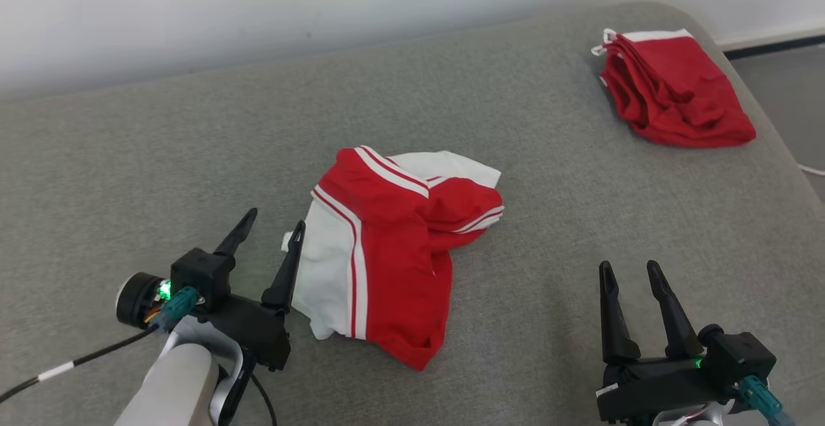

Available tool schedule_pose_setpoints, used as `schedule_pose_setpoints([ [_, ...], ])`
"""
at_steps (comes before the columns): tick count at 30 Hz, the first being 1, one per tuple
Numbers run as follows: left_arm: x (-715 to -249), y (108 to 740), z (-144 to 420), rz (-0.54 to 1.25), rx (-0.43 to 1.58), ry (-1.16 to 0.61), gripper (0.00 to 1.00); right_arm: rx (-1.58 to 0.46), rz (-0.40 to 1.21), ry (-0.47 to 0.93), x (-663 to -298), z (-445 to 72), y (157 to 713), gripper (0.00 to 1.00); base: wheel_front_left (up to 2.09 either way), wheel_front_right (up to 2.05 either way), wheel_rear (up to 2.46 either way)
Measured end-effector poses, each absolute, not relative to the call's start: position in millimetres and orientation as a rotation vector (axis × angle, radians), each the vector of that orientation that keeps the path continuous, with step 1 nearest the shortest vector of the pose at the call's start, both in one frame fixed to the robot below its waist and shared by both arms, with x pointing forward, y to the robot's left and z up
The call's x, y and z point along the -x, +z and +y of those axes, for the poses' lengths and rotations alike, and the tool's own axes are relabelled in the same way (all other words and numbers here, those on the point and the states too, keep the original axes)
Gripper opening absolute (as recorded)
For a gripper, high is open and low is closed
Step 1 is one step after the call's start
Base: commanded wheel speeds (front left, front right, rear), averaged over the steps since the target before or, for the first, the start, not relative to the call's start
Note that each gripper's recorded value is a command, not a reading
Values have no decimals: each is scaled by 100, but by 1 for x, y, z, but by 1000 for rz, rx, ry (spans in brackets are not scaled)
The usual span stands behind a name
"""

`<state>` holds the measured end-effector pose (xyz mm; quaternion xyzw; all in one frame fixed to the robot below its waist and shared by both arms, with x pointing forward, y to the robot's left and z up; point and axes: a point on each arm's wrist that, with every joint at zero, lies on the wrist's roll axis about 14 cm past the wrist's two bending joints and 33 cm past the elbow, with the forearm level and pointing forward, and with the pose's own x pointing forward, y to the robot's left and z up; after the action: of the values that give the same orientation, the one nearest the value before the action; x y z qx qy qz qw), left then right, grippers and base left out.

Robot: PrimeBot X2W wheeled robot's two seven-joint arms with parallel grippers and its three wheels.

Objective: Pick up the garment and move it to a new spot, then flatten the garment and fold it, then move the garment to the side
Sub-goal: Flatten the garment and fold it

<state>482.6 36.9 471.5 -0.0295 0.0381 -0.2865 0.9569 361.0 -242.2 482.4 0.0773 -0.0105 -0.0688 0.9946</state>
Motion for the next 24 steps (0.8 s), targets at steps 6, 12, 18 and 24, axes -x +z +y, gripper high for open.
schedule_pose_setpoints([
  [6, -483, 435, 22, 198, 31, -636, 100, -150, -3, -175, -357, -252, 477, 100, 0, 0, 0],
  [12, -481, 414, 6, 303, 56, -670, 0, -147, -3, -192, -358, -257, 477, 100, 0, 0, 0],
  [18, -484, 417, 7, 299, 58, -671, 0, -146, -10, -195, -359, -259, 479, 100, 0, 0, 0],
  [24, -497, 444, 27, 215, 75, -614, 0, -156, -14, -168, -365, -250, 479, 100, 0, 0, 0],
])
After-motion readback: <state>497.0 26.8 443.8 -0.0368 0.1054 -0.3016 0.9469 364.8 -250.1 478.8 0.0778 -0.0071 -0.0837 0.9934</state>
